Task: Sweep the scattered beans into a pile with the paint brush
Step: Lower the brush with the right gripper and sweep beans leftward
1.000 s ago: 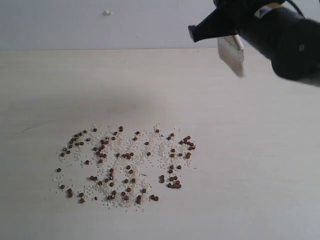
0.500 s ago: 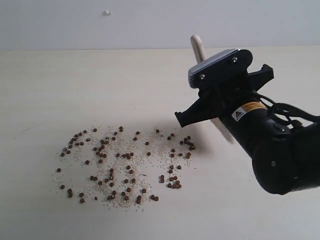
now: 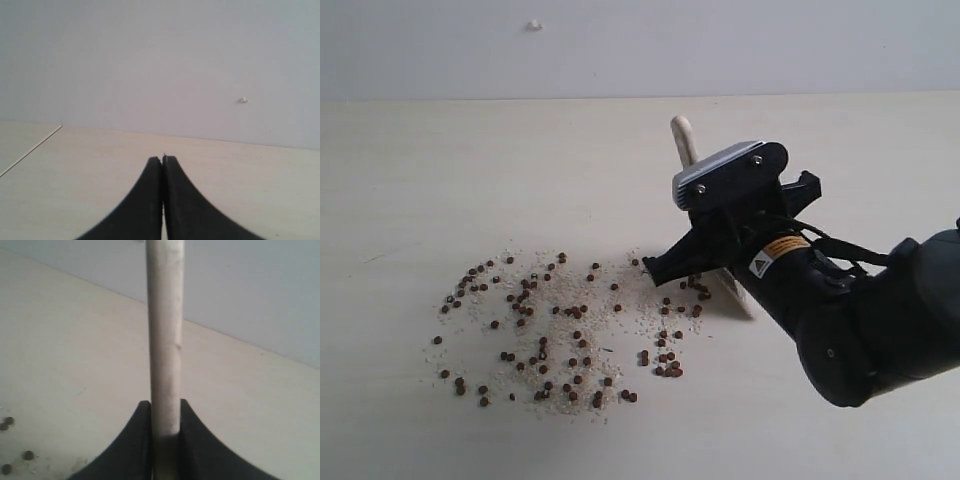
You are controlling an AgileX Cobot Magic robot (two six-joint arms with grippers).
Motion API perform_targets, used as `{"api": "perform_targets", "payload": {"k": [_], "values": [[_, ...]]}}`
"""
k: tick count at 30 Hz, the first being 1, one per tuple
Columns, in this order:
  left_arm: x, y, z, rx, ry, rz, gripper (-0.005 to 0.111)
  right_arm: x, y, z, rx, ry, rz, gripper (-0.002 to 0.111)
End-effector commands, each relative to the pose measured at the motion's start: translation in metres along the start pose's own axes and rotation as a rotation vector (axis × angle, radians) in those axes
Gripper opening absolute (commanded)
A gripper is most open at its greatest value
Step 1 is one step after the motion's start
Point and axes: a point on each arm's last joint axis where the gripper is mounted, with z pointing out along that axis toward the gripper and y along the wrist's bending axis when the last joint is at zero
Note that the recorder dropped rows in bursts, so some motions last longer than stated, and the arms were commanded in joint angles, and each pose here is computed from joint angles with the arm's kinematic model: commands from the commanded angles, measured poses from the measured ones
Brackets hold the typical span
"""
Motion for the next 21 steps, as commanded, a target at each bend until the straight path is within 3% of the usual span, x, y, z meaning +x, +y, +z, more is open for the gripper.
{"api": "perform_targets", "payload": {"k": [1, 10, 21], "values": [[-0.001, 0.000, -0.001, 0.001, -0.006, -0.003, 0.000, -0.002, 0.012, 0.008, -0.102, 0.066, 0.067, 0.000], [-0.001, 0.000, -0.001, 0.001, -0.006, -0.003, 0.000, -0.017, 0.021, 0.024, -0.140, 0.121, 0.199, 0.000], [-0.001, 0.000, -0.001, 0.001, -0.006, -0.003, 0.000, -0.045, 0.029, 0.035, -0.160, 0.010, 0.345, 0.000]]}}
